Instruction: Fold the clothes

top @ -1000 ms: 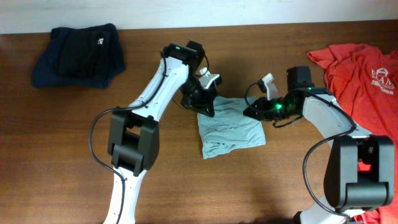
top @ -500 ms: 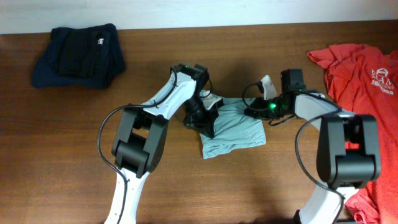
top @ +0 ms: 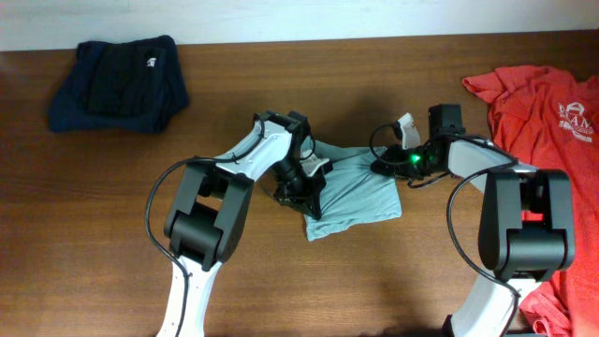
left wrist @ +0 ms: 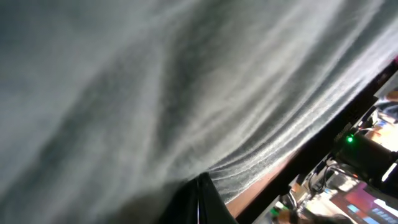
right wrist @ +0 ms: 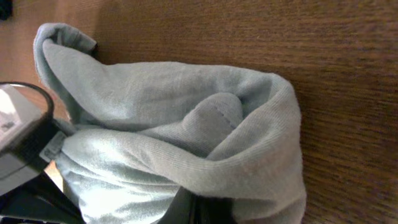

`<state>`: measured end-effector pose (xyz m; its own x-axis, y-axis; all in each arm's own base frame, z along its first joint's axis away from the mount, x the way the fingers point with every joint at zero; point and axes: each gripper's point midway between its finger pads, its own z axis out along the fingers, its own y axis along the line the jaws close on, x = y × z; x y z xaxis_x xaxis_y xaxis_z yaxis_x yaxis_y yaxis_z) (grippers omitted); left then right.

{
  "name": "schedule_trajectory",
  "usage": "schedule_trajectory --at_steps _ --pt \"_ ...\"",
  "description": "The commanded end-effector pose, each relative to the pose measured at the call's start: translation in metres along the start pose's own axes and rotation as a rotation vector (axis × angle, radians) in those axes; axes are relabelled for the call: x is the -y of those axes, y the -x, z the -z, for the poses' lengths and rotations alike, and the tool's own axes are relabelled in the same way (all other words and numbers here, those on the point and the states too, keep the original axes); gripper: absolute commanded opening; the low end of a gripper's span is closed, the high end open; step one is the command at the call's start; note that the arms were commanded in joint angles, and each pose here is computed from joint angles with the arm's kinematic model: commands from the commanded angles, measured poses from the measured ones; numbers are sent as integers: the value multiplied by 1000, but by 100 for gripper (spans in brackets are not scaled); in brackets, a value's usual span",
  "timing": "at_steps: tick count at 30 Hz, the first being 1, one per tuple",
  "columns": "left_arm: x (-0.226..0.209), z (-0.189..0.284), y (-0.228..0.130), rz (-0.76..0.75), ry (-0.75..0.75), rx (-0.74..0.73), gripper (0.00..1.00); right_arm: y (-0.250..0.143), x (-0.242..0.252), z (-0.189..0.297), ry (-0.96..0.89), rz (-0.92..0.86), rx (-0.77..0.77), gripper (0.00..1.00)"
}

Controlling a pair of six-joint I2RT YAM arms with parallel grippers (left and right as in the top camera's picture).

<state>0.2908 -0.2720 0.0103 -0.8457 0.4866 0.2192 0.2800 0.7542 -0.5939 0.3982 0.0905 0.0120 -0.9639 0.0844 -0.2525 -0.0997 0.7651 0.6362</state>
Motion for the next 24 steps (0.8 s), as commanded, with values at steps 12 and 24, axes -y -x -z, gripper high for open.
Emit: schedule_trajectory --at_steps 12,24 --pt "0 109 55 -75 293 350 14 -1 -60 63 108 44 -66 4" --pt "-22 82 61 -29 297 333 14 -57 -15 45 -54 -51 -202 4"
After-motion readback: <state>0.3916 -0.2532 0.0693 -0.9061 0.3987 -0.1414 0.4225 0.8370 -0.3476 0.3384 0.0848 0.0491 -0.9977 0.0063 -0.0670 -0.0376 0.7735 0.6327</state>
